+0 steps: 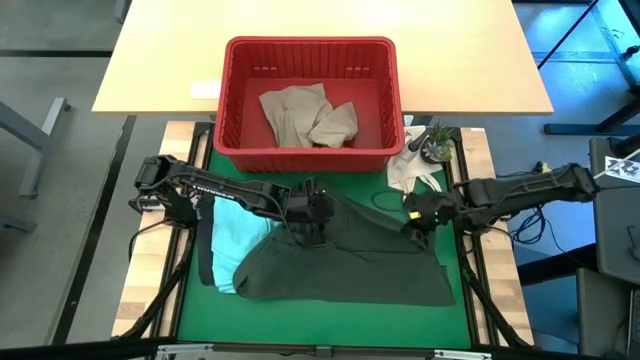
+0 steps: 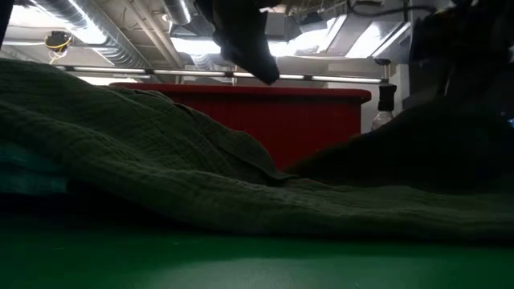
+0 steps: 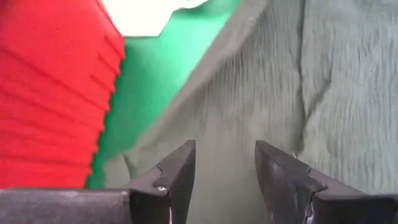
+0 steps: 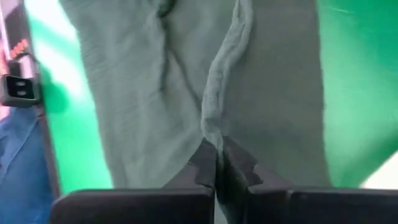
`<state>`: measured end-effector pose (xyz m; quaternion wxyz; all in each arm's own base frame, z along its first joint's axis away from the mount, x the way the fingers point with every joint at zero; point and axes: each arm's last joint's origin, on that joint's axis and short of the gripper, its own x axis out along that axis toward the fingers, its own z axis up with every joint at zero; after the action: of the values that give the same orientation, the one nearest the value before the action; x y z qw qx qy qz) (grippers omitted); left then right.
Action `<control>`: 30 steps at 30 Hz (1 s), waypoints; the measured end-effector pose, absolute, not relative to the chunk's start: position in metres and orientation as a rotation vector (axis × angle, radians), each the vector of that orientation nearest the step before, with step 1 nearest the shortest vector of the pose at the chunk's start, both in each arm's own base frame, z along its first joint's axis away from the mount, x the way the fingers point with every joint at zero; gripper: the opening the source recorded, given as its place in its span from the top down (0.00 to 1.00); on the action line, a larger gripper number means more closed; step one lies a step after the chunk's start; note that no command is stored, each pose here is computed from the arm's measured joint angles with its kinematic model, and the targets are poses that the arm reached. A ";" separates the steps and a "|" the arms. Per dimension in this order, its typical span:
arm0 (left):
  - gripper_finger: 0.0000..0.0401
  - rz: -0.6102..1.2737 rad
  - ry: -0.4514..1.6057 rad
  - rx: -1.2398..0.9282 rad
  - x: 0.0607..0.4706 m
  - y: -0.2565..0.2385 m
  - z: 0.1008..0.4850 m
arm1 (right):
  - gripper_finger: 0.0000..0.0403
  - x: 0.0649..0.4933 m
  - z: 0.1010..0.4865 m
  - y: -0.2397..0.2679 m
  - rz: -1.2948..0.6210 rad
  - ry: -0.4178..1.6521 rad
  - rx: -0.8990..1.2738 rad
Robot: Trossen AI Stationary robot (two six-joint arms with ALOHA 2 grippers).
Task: Fold Laundry from Bin
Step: Fold the green polo shirt from the red laundry bin
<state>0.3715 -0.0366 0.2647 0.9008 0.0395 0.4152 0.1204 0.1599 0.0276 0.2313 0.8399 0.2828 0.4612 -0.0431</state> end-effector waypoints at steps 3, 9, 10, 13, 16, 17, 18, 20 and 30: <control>0.60 0.223 0.836 0.134 0.374 -0.037 0.267 | 0.98 0.159 0.233 0.039 -0.074 0.961 0.598; 0.60 0.181 0.843 0.237 0.377 -0.035 0.264 | 0.98 0.156 0.232 0.053 -0.080 0.954 0.583; 0.60 0.178 0.849 0.252 0.378 -0.033 0.263 | 0.98 0.156 0.233 0.054 -0.081 0.948 0.583; 0.60 0.174 0.868 0.292 0.384 -0.028 0.254 | 0.98 0.156 0.234 0.060 -0.053 0.927 0.580; 0.60 0.164 0.904 0.335 0.389 -0.022 0.242 | 0.98 0.156 0.236 0.064 -0.026 0.915 0.581; 0.60 0.164 0.913 0.343 0.391 -0.019 0.238 | 0.98 0.156 0.236 0.065 -0.027 0.915 0.585; 0.60 0.166 0.922 0.351 0.393 -0.016 0.235 | 0.98 0.156 0.236 0.066 -0.031 0.914 0.587; 0.60 0.179 0.939 0.352 0.395 -0.008 0.230 | 0.98 0.156 0.236 0.066 -0.029 0.913 0.589; 0.66 0.203 0.963 0.309 0.397 0.036 0.224 | 0.98 0.158 0.235 0.067 -0.029 0.910 0.592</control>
<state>0.3969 0.0357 0.2237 0.8698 0.1479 0.4606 0.0971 0.1579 0.0668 0.2351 0.8562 0.2818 0.4329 -0.0136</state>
